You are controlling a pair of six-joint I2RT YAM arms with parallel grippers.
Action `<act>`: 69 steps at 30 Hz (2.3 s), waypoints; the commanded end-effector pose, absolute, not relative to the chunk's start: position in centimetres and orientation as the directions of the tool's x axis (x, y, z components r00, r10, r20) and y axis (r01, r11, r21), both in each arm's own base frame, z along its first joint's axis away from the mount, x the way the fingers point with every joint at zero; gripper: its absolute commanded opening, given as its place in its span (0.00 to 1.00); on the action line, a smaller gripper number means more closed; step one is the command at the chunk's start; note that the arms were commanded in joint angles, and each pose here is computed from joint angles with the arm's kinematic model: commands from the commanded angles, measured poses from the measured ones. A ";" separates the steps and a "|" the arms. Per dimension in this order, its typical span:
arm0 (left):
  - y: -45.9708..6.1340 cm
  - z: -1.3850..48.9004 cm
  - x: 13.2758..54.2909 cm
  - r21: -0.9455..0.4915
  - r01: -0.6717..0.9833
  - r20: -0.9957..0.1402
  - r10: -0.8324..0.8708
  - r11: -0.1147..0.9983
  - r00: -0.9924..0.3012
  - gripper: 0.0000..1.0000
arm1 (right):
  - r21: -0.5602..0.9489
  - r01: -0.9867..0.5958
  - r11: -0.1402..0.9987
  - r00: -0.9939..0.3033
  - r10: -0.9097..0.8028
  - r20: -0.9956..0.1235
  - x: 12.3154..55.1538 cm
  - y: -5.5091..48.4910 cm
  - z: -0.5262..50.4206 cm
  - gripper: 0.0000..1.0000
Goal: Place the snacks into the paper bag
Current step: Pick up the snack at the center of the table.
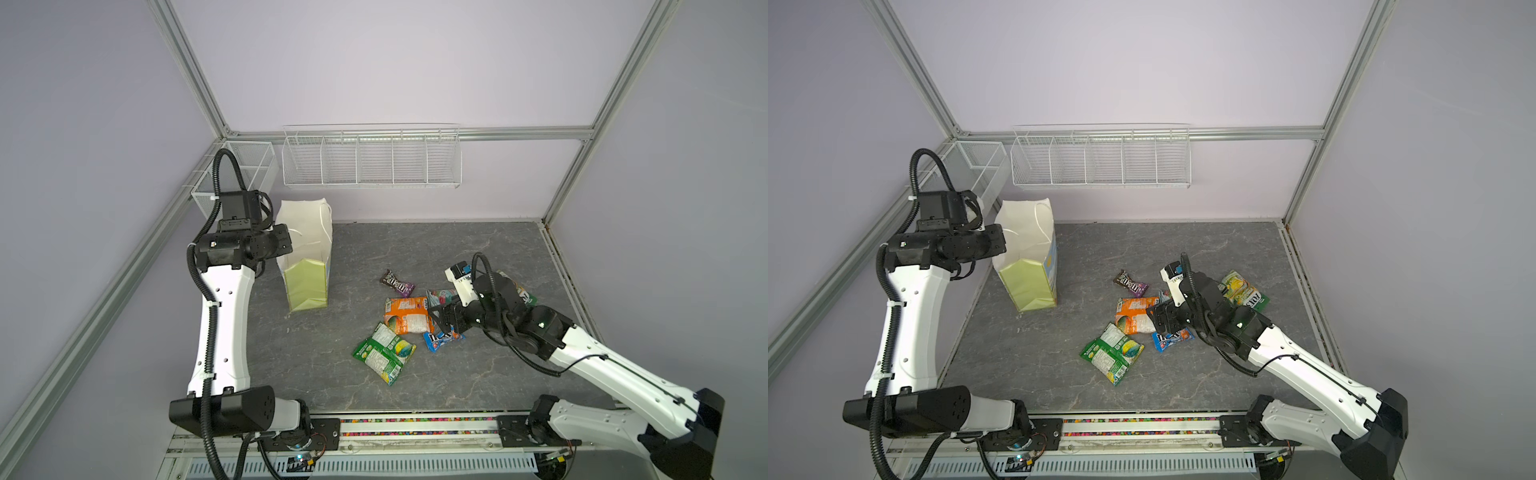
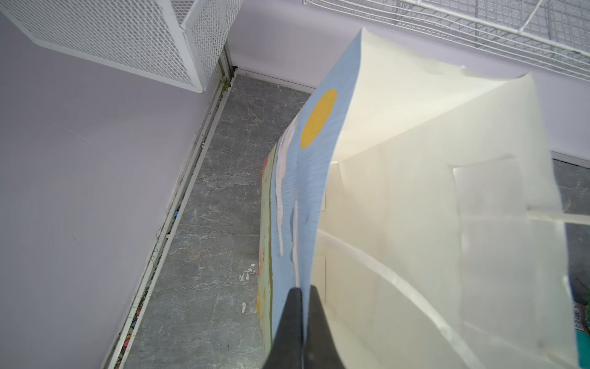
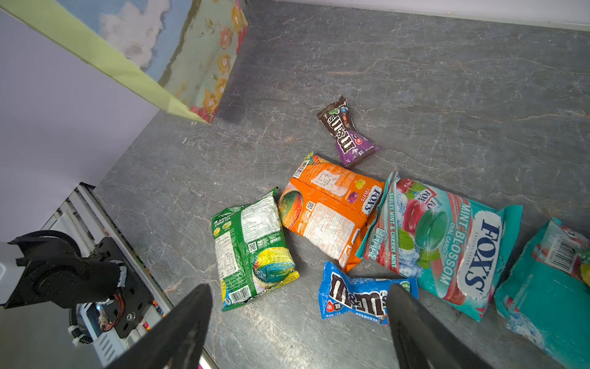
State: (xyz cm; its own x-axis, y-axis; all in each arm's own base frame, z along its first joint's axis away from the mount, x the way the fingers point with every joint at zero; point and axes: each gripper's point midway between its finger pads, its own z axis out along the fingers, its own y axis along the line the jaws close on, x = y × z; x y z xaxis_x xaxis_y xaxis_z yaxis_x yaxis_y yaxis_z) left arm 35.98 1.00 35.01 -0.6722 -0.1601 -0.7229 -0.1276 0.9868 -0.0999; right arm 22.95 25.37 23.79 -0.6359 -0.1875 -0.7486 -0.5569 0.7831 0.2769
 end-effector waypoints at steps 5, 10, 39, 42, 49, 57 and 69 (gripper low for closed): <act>0.6 31.3 34.2 0.008 -0.113 -0.672 -0.079 0.994 -0.736 0.00 | 0.266 -0.518 0.813 -0.670 -0.193 -0.717 22.6 24.6 22.5 0.88; 0.9 31.0 33.8 0.022 -0.121 -0.681 -0.074 0.992 -0.728 0.00 | 0.274 -0.530 0.803 -0.689 -0.219 -0.691 22.5 25.1 21.5 0.88; -1.3 27.9 31.1 -0.065 -0.068 -0.668 -0.094 0.996 -0.738 0.00 | 0.506 -0.353 0.787 -0.901 -0.141 -0.410 21.7 29.8 12.2 0.89; -1.1 28.8 30.8 -0.053 -0.072 -0.673 -0.089 0.996 -0.734 0.00 | 0.529 -0.328 0.782 -0.916 -0.126 -0.381 21.2 29.9 11.0 0.89; -0.7 31.7 29.4 -0.018 -0.076 -0.702 -0.066 0.997 -0.709 0.00 | 0.541 -0.291 0.789 -0.940 -0.132 -0.314 19.8 30.6 8.0 0.91; -1.3 30.1 28.9 0.007 -0.054 -0.659 -0.036 0.999 -0.751 0.00 | 0.565 -0.281 0.776 -0.950 -0.139 -0.281 19.2 32.3 6.2 0.94; -1.5 28.9 28.8 0.007 -0.051 -0.639 -0.035 0.999 -0.768 0.00 | 0.559 -0.248 0.792 -0.960 -0.124 -0.250 18.0 33.3 4.4 0.98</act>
State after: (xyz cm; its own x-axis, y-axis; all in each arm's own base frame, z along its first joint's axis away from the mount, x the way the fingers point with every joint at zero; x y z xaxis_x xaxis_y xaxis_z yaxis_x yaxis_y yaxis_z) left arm 29.25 -1.38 29.47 -0.7536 -0.0392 -0.6562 -0.0559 0.9984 0.0045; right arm 18.24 33.39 5.53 -0.9493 -0.1522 -0.2749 -0.2870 0.7762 0.5613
